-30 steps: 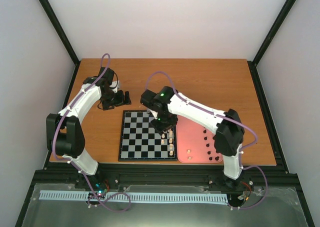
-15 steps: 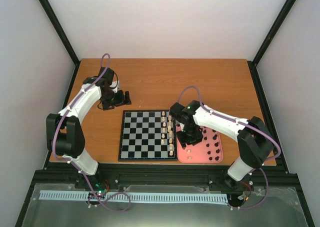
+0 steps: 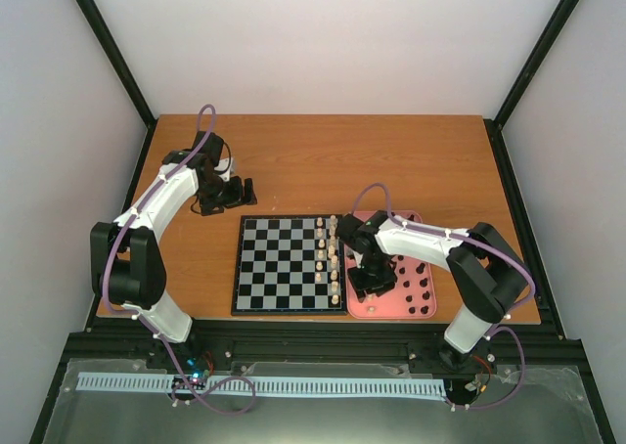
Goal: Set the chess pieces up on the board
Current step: Pick up the chess piece from the storage box, then place the chess piece on the chessboard.
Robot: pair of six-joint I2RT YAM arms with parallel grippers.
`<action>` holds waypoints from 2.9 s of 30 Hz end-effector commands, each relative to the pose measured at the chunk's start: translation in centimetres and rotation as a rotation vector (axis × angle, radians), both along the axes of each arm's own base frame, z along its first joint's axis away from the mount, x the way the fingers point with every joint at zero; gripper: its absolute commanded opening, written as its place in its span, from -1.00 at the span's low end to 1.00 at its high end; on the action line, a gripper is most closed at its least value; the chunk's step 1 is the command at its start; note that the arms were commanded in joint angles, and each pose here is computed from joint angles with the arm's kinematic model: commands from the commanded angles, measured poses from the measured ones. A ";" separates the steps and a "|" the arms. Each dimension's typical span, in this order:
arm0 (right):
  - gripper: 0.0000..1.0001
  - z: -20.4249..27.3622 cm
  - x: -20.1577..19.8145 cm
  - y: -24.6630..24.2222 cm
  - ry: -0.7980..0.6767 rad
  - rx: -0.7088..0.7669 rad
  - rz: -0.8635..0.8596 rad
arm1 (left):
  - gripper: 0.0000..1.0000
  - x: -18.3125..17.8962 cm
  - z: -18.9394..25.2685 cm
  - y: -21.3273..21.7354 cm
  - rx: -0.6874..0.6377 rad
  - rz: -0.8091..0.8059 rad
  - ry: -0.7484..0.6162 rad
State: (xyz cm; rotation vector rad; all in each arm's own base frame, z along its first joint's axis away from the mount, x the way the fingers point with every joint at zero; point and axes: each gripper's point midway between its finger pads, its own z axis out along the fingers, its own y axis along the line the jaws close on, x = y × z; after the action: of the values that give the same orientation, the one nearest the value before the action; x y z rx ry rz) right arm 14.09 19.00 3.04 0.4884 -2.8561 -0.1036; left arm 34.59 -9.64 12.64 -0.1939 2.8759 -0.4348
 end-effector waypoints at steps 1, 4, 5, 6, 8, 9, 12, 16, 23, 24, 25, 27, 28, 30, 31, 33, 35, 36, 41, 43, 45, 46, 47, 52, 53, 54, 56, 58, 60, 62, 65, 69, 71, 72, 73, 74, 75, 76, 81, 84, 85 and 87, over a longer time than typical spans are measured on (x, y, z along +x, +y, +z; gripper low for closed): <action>-0.07 -0.5 0.6 -0.5 -0.021 -0.004 -0.036 | 1.00 0.2 0.6 -0.3 -0.009 0.004 -0.019; -0.17 -0.4 0.5 -0.6 -0.020 0.000 -0.038 | 1.00 0.3 0.5 -0.3 -0.009 0.003 -0.017; -0.21 -0.3 0.5 -0.6 -0.019 0.001 -0.037 | 1.00 0.3 0.5 -0.3 -0.009 0.005 -0.017; -0.27 -0.4 0.4 -0.6 -0.016 -0.001 -0.035 | 1.00 0.4 0.5 -0.3 -0.010 0.005 -0.016; -0.42 -0.4 0.4 -0.7 -0.012 -0.005 -0.032 | 1.00 0.4 0.5 -0.4 -0.012 0.004 -0.018; -0.48 -0.4 0.4 -0.7 -0.015 -0.003 -0.032 | 1.00 0.4 0.5 -0.4 -0.012 0.003 -0.017; -0.65 -0.3 0.4 -0.6 -0.012 0.001 -0.031 | 1.00 0.4 0.5 -0.5 -0.015 0.002 -0.016; -0.84 0.4 0.8 -0.8 -0.026 -0.014 -0.023 | 1.00 0.4 0.5 -0.4 -0.014 0.001 -0.017; -0.88 5.7 4.1 -0.3 -0.138 -0.062 0.012 | 1.00 0.6 0.7 -0.5 -0.017 0.002 -0.021; -0.88 6.8 4.7 0.2 -0.159 -0.053 0.013 | 1.00 0.5 0.7 -0.5 -0.017 0.002 -0.022; -0.88 7.8 5.2 0.7 -0.174 -0.042 0.020 | 1.00 0.5 0.7 -0.5 -0.016 0.003 -0.022; -0.88 9.5 5.9 2.2 -0.204 -0.017 0.043 | 1.00 0.5 0.8 -0.5 -0.017 0.003 -0.023; -0.88 10.1 5.9 3.2 -0.211 -0.008 0.069 | 1.00 0.4 0.8 -0.4 -0.016 0.002 -0.024; -0.88 10.9 5.8 5.0 -0.216 0.004 0.116 | 1.00 0.4 0.8 -0.4 -0.015 0.003 -0.027; -0.88 11.1 5.6 6.0 -0.216 0.013 0.142 | 1.00 0.4 0.8 -0.4 -0.015 0.004 -0.027; -0.88 11.0 4.9 8.0 -0.200 0.031 0.188 | 1.00 0.3 0.8 -0.4 -0.013 0.003 -0.028; -0.88 10.5 4.1 9.9 -0.176 0.052 0.228 | 1.00 0.3 0.9 -0.3 -0.012 0.003 -0.029; -0.88 10.2 3.6 10.6 -0.162 0.062 0.247 | 1.00 0.3 1.0 -0.3 -0.011 0.004 -0.031; -0.88 8.3 2.1 12.3 -0.085 0.049 0.309 | 1.00 0.3 1.0 -0.3 -0.012 0.006 -0.035; -0.88 8.2 1.8 12.2 -0.077 0.043 0.318 | 1.00 0.3 1.1 -0.3 -0.012 0.006 -0.035; -0.87 7.7 1.2 12.1 -0.056 0.048 0.319 | 1.00 0.3 1.1 -0.3 -0.011 0.006 -0.039; -0.87 7.5 1.1 12.1 -0.050 0.048 0.322 | 1.00 0.3 1.0 -0.3 -0.012 0.005 -0.037; -0.87 7.2 0.9 12.1 -0.041 0.049 0.328 | 1.00 0.3 1.1 -0.3 -0.014 0.006 -0.040; -0.85 6.0 0.7 12.1 -0.013 0.039 0.342 | 1.00 0.1 1.0 -0.4 -0.020 0.005 -0.034; -0.86 5.9 0.6 12.2 -0.010 0.044 0.340 | 1.00 0.0 1.1 -0.4 -0.020 0.005 -0.035; -0.86 5.7 0.5 12.1 -0.006 0.044 0.339 | 1.00 0.1 1.2 -0.4 -0.019 0.005 -0.038; -0.86 5.4 0.5 12.1 -0.002 0.042 0.342 | 1.00 0.0 1.2 -0.3 -0.015 0.006 -0.040; -0.85 5.1 0.5 12.1 0.003 0.040 0.352 | 1.00 -0.1 1.3 -0.4 -0.015 0.005 -0.043; -0.85 4.7 0.4 12.0 0.011 0.033 0.359 | 1.00 -0.1 1.4 -0.4 -0.016 0.004 -0.046; -0.85 4.2 0.4 11.8 0.018 0.025 0.366 | 1.00 -0.1 1.5 -0.3 -0.015 0.005 -0.049; -0.83 3.7 0.6 12.0 0.016 0.024 0.373 | 1.00 -0.2 1.7 -0.4 -0.014 0.003 -0.053; -0.82 3.1 0.7 11.9 0.022 0.013 0.379 | 1.00 -0.1 1.7 -0.4 -0.015 0.002 -0.055; -0.82 3.0 0.7 12.0 0.022 0.015 0.379 | 0.99 -0.2 1.7 -0.4 -0.015 0.002 -0.053; -0.82 2.9 0.7 11.9 0.025 0.014 0.379 | 1.00 -0.2 1.7 -0.4 -0.016 0.002 -0.051; -0.82 2.9 0.7 11.9 0.026 0.012 0.380 | 1.00 -0.1 1.7 -0.4 -0.018 0.002 -0.052; -0.81 2.8 0.6 11.8 0.030 0.009 0.381 | 1.00 -0.1 1.7 -0.4 -0.018 0.003 -0.053; -0.81 2.7 0.5 11.8 0.033 0.008 0.381 | 1.00 -0.1 1.7 -0.5 -0.019 0.002 -0.052; -0.81 2.6 0.5 11.7 0.036 0.008 0.381 | 1.00 -0.1 1.6 -0.5 -0.018 0.002 -0.051; -0.79 2.3 0.4 11.7 0.050 0.007 0.383 | 1.00 -0.1 1.6 -0.5 -0.018 0.002 -0.050; -0.75 2.1 0.3 11.6 0.055 0.003 0.384 | 1.00 -0.1 1.5 -0.4 -0.014 0.001 -0.051; -0.73 2.1 0.3 11.6 0.055 0.001 0.386 | 1.00 -0.1 1.5 -0.4 -0.016 0.001 -0.051; -0.72 2.1 0.3 11.5 0.054 -0.002 0.386 | 1.00 -0.1 1.6 -0.4 -0.015 0.002 -0.051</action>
State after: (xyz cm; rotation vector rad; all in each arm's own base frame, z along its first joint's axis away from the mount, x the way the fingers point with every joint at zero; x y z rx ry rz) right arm 14.83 30.83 5.80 1.0044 -2.6817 -0.0611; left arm 34.27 -9.75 13.16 -0.1930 2.8620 -0.4400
